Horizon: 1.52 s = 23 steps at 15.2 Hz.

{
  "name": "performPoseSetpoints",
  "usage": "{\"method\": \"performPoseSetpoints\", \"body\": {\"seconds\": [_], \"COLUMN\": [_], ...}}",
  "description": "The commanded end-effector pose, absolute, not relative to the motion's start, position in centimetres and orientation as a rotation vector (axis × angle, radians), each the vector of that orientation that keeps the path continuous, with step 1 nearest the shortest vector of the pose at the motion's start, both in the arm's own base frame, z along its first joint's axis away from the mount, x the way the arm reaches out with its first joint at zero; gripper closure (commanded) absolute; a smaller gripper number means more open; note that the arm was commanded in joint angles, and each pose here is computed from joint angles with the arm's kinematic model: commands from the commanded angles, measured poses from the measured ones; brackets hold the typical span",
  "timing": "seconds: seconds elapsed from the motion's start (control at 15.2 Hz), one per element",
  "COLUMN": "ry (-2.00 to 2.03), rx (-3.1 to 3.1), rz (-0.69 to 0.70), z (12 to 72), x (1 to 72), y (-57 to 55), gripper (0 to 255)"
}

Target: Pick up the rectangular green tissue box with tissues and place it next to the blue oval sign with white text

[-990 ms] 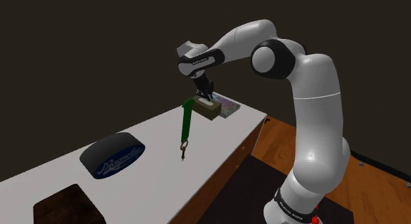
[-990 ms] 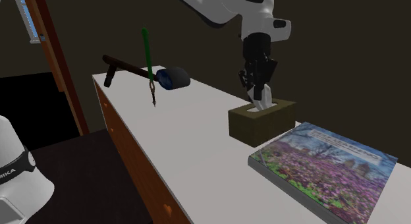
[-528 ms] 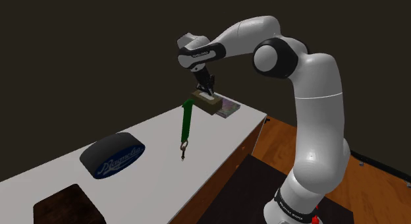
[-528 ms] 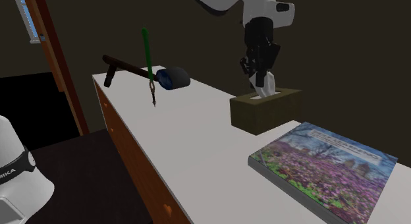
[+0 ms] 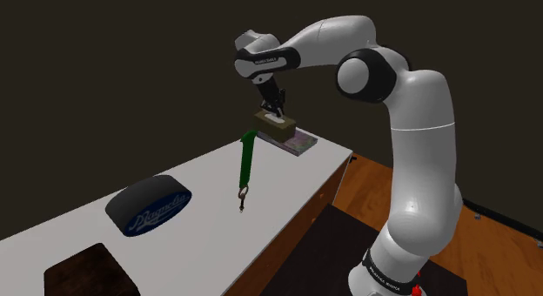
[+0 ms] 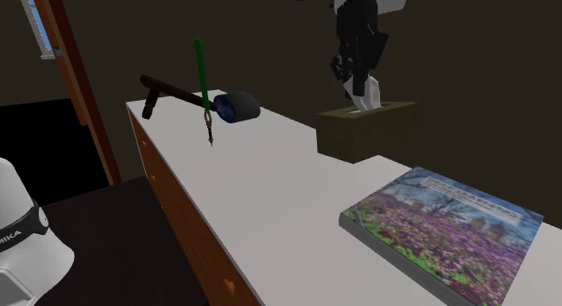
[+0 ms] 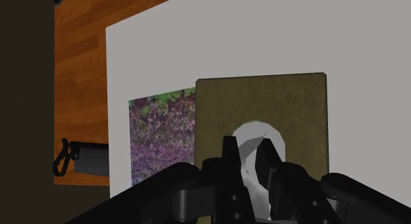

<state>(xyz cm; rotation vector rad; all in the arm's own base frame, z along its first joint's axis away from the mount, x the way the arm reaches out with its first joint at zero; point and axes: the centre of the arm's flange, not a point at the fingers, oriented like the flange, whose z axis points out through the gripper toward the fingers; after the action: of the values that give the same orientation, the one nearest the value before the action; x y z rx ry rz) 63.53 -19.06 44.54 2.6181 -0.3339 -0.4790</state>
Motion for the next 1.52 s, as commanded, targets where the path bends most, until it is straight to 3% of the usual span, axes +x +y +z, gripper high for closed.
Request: {"method": "performPoseSetpoints", "body": {"seconds": [0.0, 1.45], "ry": [-0.334, -0.334], "rx": [2.618, 2.618], "rz": [-0.479, -0.479], "z": [45.6, 57.2], "x": [63.5, 63.5], "y": [-19.1, -19.1], "gripper": [255, 255]}}
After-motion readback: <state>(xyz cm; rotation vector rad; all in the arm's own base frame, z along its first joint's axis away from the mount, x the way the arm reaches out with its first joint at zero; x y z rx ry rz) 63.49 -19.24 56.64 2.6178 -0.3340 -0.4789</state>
